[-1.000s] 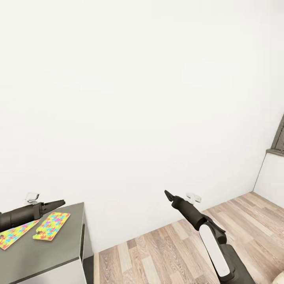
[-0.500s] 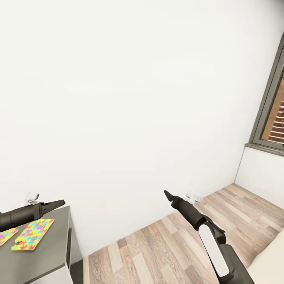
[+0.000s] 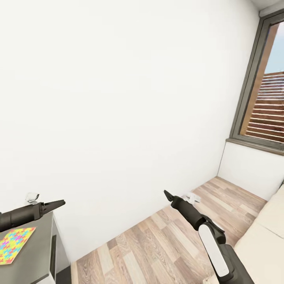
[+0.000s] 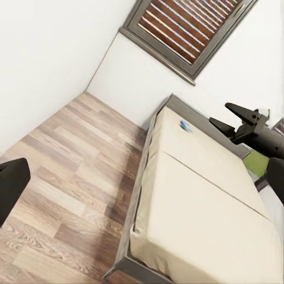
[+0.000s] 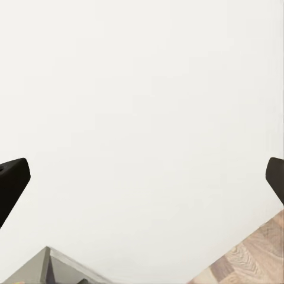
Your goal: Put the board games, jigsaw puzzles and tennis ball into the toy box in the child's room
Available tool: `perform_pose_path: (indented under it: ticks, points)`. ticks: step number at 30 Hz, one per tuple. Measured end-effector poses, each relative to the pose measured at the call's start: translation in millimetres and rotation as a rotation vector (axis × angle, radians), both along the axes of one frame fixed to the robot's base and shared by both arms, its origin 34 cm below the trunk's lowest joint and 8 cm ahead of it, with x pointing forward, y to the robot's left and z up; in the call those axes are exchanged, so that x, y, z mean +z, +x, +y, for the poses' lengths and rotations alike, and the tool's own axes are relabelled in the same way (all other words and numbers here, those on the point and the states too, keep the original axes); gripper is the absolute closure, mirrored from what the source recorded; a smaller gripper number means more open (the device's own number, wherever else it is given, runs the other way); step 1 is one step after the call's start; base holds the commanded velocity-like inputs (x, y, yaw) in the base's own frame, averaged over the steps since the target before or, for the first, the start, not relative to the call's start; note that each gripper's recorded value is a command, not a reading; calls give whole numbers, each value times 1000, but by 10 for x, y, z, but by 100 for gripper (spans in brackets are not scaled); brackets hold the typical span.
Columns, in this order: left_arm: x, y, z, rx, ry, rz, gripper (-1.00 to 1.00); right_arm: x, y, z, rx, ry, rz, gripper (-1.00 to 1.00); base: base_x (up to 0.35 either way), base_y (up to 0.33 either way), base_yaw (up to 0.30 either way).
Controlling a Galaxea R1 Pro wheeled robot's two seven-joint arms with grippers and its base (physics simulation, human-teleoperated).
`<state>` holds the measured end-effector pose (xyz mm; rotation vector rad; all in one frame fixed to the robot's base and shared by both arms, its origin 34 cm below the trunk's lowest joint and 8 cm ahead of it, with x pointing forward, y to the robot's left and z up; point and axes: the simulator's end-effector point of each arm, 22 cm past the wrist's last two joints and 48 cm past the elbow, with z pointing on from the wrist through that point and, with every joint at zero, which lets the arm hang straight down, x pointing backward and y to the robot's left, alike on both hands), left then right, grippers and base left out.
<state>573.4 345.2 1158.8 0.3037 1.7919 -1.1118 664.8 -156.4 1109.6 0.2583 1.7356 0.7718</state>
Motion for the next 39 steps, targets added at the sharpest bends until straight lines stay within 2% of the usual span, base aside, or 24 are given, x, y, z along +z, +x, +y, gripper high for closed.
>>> perform_pose_path:
  ticks: [14,39]
  points:
    - [-38,10,15,0,2,-8,-100,-83,17,20,0,-3,15,-100,0,0,-244]
    - [-164,49,22,7,5,17,-100,-205,35,19,0,-3,37,-100,0,0,-245]
